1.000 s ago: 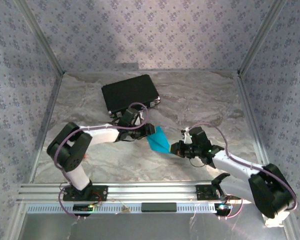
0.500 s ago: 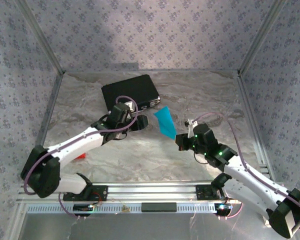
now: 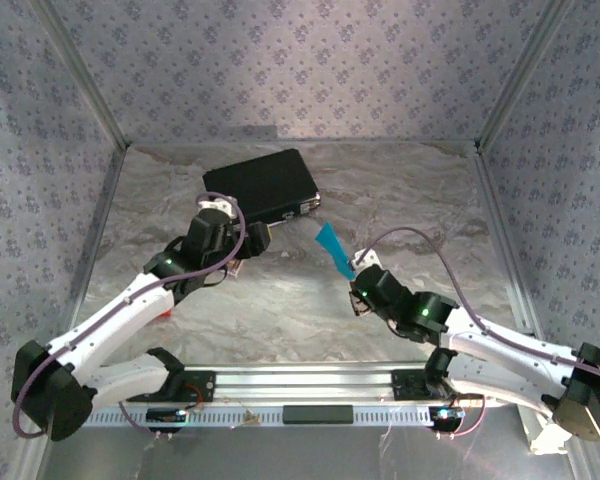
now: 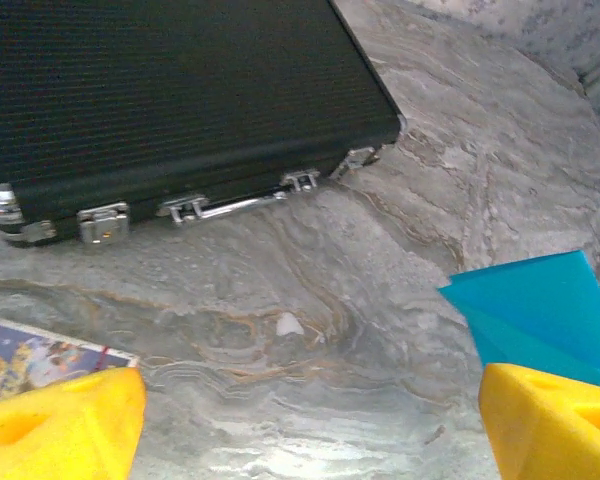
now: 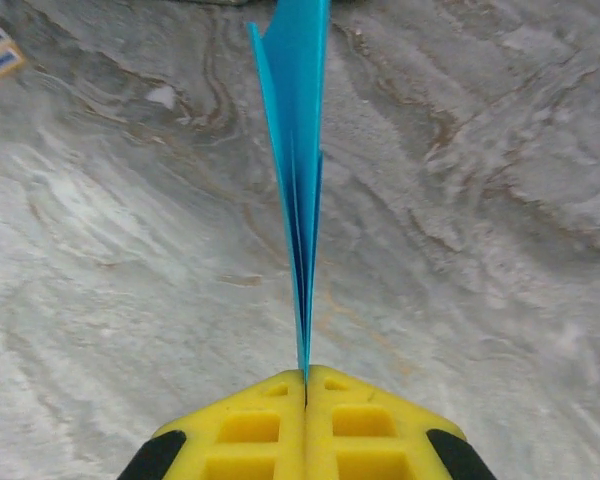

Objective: Fold a paper plane with a square sheet of paper (pick it up from the middle)
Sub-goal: Turn over the paper at the center of the table.

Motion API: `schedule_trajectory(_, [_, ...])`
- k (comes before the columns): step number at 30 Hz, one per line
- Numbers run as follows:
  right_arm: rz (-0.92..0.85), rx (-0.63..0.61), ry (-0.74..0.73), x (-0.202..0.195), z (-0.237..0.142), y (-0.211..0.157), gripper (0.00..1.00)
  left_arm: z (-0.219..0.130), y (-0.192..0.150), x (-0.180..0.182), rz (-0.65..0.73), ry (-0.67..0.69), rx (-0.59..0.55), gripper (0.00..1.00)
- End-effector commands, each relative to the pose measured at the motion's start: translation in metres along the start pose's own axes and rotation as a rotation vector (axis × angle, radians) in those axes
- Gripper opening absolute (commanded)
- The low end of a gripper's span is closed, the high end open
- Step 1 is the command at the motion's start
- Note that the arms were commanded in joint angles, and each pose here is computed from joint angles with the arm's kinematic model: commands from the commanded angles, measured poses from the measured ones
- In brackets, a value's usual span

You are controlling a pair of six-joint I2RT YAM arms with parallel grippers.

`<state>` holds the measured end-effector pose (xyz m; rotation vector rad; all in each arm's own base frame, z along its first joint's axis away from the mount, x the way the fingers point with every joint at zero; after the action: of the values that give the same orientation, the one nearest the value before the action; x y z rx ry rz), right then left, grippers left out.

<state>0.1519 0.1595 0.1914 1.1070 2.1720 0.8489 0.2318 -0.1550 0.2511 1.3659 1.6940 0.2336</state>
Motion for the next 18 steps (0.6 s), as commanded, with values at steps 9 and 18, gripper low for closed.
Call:
schedule_trajectory(9, [-0.298,0.178,-0.500,0.002,-0.001,0.019,0.00,-0.006,-0.006,0.029,-0.060,0.101,-0.013,0.88])
schedule_trajectory(18, [-0.451,0.396,-0.229,0.082,0.036,-0.009,0.04,-0.009,-0.011,0.045,-0.112,0.166,-0.016,0.89])
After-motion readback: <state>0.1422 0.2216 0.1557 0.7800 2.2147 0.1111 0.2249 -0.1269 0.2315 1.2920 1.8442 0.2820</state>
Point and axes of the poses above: each hand's point on the last joint's axis, 136 mm out from that joint toward the fingers, its own z axis out along the fingers, its own x axis along the line the jaws close on, y = z × x, the point moved 8 cm from there along -z, back along the fingers, and after that the axes turned 8 degrees about -z, right-handed, at the moved point
